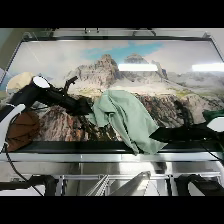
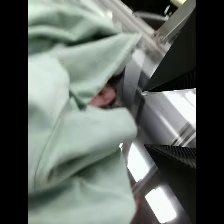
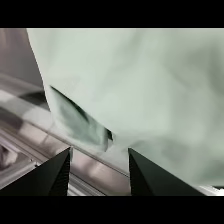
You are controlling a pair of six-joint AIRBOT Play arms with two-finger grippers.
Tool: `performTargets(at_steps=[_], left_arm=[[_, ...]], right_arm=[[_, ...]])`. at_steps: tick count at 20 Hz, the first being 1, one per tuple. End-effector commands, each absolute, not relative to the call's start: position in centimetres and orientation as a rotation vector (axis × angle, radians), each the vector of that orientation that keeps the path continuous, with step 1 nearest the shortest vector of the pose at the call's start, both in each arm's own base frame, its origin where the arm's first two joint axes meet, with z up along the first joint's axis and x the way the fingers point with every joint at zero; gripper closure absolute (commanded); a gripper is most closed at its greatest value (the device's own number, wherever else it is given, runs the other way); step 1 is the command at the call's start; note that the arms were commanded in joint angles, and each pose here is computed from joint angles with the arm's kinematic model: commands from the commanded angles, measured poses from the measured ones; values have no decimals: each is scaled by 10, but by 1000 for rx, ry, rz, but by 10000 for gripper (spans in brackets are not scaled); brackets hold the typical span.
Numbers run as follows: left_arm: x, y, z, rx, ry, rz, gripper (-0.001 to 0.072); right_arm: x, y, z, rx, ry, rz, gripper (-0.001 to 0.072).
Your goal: Fold the shirts.
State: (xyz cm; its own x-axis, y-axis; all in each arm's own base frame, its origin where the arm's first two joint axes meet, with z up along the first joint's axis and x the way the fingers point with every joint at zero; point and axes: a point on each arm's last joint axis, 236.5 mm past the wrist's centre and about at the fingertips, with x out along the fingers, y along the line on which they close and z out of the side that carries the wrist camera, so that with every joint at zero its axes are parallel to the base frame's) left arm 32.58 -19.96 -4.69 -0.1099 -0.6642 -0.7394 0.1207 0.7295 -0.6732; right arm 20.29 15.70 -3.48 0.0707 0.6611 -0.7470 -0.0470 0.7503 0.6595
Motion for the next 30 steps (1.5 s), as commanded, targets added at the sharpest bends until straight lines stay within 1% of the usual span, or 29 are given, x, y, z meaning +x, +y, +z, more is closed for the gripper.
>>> performTargets(at_steps=[1,5,8,9,10,11,12,14,15,17,18,19,20,21,22,23,24,26,28,30], left_arm=[[318,-211,-89,-423,1594,-676,371],[311,-235,-107,-384,1683,-741,371],[313,-252,-110,-349,1690,-779,372],[313,-257,-109,-348,1690,-793,373],[313,-261,-108,-341,1686,-802,399],[315,-264,-106,-333,1678,-809,638],[318,-265,-103,-331,1668,-814,694],[323,-268,-88,-328,1650,-846,693],[327,-267,-71,-318,1623,-871,693],[341,-260,-29,-308,1522,-890,694],[348,-252,-4,-306,1465,-893,694],[355,-240,26,-317,1406,-880,693],[360,-225,55,-330,1350,-861,694],[364,-207,88,-337,1283,-839,693],[368,-189,119,-348,1217,-807,693],[370,-170,154,-356,1137,-770,693],[370,-155,187,-338,1047,-745,693],[360,-139,269,-319,815,-734,693],[336,-138,352,-302,578,-766,693],[296,-140,422,-207,374,-781,692]], right_arm=[[184,192,-63,472,1512,675,305],[162,245,-77,464,1555,850,305],[153,251,-94,454,1607,853,307],[152,250,-96,455,1616,849,320],[153,250,-97,453,1612,847,433],[156,251,-96,442,1597,859,571],[159,253,-93,442,1584,865,699],[171,260,-80,446,1542,892,696],[181,263,-68,428,1490,916,697],[210,257,-36,373,1366,936,698],[225,242,-19,330,1326,908,698],[236,215,-6,272,1329,836,698],[245,172,4,182,1364,711,698],[254,123,16,96,1388,554,698],[268,71,38,32,1357,385,698],[284,35,68,14,1270,273,698],[299,11,109,35,1141,206,698],[320,-7,207,71,829,172,698],[318,2,317,54,502,208,698],[295,21,405,-10,254,234,698]])
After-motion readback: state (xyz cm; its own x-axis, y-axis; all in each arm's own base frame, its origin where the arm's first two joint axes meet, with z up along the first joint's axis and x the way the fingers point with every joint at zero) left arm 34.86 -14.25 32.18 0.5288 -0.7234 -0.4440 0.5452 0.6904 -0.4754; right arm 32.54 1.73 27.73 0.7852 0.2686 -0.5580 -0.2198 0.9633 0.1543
